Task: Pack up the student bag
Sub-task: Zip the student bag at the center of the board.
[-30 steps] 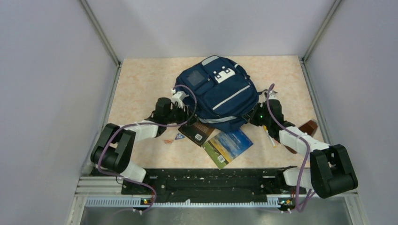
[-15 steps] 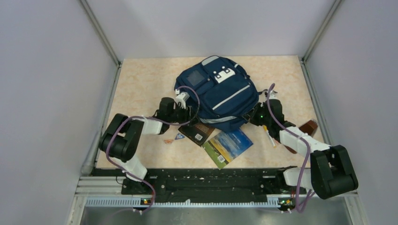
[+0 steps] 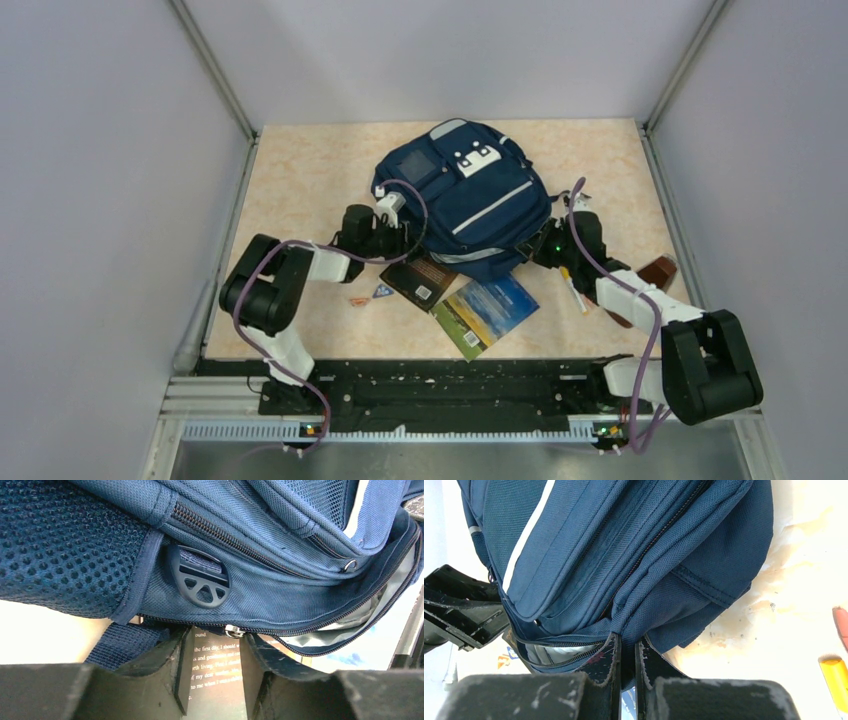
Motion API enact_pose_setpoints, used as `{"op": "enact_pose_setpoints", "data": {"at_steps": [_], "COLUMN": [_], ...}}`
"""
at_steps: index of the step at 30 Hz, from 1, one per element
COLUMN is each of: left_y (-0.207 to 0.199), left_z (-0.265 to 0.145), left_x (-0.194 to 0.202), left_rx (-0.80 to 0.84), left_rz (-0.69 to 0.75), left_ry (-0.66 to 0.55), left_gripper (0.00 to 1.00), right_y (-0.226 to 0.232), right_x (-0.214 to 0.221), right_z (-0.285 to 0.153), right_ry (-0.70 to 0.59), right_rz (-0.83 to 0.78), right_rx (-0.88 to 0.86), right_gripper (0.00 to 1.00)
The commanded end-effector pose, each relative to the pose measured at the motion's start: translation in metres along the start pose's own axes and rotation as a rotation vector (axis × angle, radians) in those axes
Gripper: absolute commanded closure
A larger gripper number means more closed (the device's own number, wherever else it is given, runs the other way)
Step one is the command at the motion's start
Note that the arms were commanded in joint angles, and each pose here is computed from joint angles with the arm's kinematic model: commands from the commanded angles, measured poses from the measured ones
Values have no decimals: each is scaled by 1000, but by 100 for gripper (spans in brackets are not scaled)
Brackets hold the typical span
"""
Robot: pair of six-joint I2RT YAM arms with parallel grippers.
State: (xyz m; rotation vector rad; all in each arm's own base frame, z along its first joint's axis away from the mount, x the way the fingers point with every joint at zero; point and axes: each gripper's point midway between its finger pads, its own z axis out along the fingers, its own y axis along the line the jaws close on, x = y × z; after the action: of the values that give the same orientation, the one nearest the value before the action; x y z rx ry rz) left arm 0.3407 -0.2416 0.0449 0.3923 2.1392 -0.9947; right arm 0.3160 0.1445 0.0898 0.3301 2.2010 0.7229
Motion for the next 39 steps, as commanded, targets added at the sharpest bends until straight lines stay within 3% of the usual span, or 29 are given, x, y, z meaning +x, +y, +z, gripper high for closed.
{"op": "enact_pose_setpoints", "data": {"at_steps": [1, 9, 23, 32, 39], "left_y": [-10, -19, -80, -152, -203], "left_z": [7, 7, 1, 8, 17], "left_x": [-18, -12, 35, 31, 41], "left_rx": [53, 100, 183, 314, 428], "left_rz": [57, 85, 160, 135, 38], "left_ry": [-61, -50, 87, 87, 175], "left_gripper": [61, 100, 100, 100, 100], "right_y": [39, 36, 28, 23, 28], "right_x": [-43, -39, -38, -30, -33], "right_z": [-5, -4, -6, -1, -3], "right_ry": [-124, -115, -155, -209, -310], "right_rz": [-47, -55, -43, 11, 49], "right_rx": [-135, -134, -110, -97, -100], "right_gripper": [100, 100, 100, 100, 100]}}
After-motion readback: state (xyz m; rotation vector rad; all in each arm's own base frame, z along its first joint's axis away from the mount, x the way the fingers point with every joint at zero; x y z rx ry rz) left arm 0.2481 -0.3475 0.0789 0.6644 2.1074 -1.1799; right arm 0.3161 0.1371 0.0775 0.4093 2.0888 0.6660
